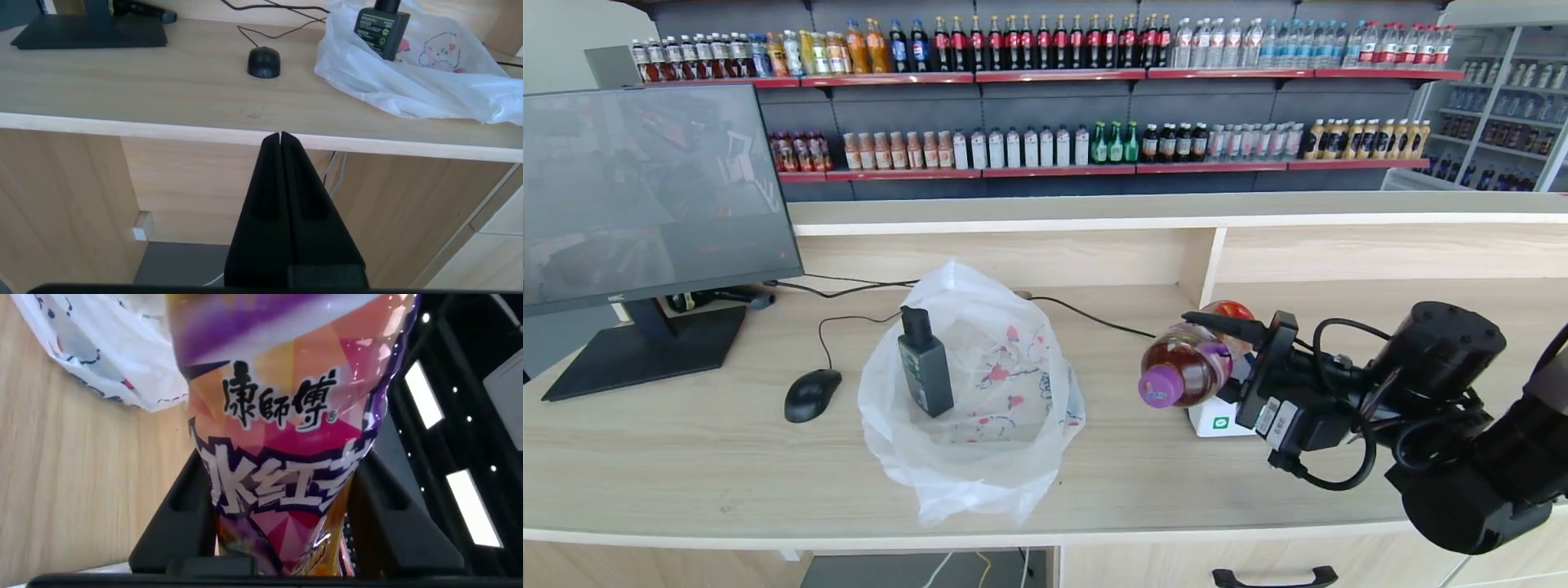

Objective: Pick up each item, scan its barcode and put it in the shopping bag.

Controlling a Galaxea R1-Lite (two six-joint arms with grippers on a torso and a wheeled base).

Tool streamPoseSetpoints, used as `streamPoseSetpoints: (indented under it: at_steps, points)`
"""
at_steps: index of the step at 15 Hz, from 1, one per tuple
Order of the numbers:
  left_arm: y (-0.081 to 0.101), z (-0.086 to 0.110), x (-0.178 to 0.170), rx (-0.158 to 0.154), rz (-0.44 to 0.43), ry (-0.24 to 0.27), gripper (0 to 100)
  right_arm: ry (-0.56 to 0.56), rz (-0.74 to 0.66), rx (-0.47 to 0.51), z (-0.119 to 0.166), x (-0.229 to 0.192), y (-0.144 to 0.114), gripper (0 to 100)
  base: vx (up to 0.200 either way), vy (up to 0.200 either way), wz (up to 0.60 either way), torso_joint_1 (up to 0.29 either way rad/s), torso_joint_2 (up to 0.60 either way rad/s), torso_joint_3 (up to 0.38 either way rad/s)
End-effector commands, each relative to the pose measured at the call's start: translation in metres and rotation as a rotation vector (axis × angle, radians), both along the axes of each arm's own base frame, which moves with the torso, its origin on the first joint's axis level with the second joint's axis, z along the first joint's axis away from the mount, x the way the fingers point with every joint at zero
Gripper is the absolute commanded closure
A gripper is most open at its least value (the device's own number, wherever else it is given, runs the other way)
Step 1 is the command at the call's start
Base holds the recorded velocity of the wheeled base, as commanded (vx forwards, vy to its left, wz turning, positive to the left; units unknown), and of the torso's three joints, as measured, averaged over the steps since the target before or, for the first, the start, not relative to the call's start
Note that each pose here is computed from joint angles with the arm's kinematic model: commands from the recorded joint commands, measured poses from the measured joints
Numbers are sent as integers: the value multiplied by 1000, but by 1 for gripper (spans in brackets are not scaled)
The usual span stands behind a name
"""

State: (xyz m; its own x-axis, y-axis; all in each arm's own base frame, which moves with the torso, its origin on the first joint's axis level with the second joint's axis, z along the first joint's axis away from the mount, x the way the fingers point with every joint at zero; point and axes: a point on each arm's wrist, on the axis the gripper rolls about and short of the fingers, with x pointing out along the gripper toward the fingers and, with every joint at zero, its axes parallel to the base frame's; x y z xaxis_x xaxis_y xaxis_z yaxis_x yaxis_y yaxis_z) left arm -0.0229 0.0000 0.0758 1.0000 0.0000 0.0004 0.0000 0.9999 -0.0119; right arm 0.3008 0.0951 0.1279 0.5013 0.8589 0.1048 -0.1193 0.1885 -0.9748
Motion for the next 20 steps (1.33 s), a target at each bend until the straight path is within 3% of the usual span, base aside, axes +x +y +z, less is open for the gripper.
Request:
streamPoseSetpoints:
  at_steps: [1, 20]
  points:
    - [0, 0, 0, 0, 0, -1, 100, 25, 2, -16, -10, 2, -5, 100, 0, 0, 0, 0, 0, 0]
    - [0, 0, 0, 1, 0, -1, 100, 74, 6, -61, -33, 3, -16, 100, 0, 0, 0, 0, 0, 0]
